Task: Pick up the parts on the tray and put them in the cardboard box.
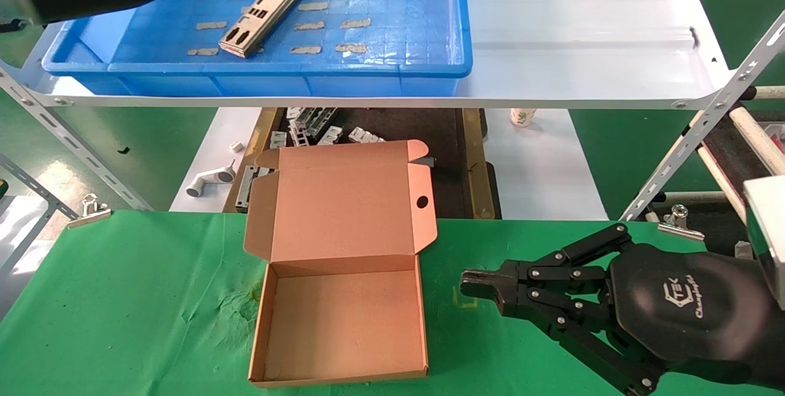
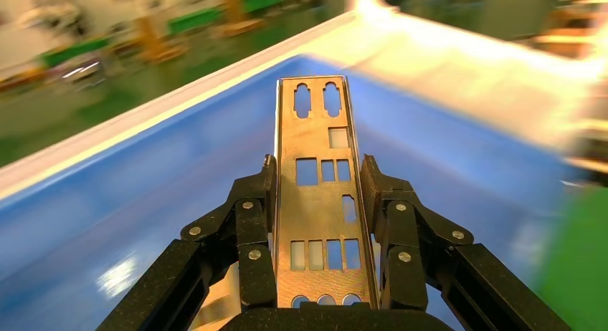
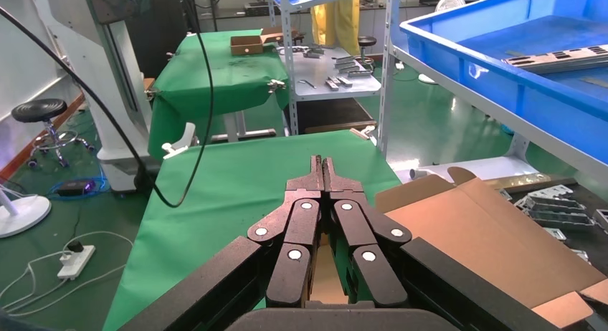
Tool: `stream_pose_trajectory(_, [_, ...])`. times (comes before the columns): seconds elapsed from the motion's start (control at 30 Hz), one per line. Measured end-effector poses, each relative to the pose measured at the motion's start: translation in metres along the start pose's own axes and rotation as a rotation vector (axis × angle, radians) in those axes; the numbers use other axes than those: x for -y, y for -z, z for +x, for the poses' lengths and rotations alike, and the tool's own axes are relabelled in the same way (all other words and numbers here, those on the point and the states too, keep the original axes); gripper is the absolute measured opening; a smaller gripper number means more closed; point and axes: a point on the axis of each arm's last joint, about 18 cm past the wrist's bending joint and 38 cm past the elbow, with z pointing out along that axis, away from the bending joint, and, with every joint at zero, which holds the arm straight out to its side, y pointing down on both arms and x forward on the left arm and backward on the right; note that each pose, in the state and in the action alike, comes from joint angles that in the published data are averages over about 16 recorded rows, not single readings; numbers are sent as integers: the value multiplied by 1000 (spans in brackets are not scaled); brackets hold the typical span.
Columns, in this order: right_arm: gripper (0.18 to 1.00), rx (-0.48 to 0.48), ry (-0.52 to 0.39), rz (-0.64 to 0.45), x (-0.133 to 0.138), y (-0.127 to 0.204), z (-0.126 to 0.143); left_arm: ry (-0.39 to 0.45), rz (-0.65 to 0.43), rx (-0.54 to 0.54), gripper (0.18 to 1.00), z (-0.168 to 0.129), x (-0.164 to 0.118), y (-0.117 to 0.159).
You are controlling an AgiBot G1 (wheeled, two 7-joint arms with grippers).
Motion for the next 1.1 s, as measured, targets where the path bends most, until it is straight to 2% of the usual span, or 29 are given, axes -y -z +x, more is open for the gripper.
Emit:
stream_pose_trajectory(0.23, [191, 0, 0, 0, 0, 0, 0, -92, 37, -170, 447, 25, 12, 27])
stream_pose_trajectory(0.53, [191, 0, 0, 0, 0, 0, 0, -235, 1, -287, 447, 48, 1, 46])
stream_pose_trajectory(0.83, [191, 0, 0, 0, 0, 0, 0, -319, -77, -445, 446, 91, -30, 57])
stream_pose_trajectory(1.1, [191, 0, 0, 0, 0, 0, 0, -302, -189, -628, 446, 139, -77, 60])
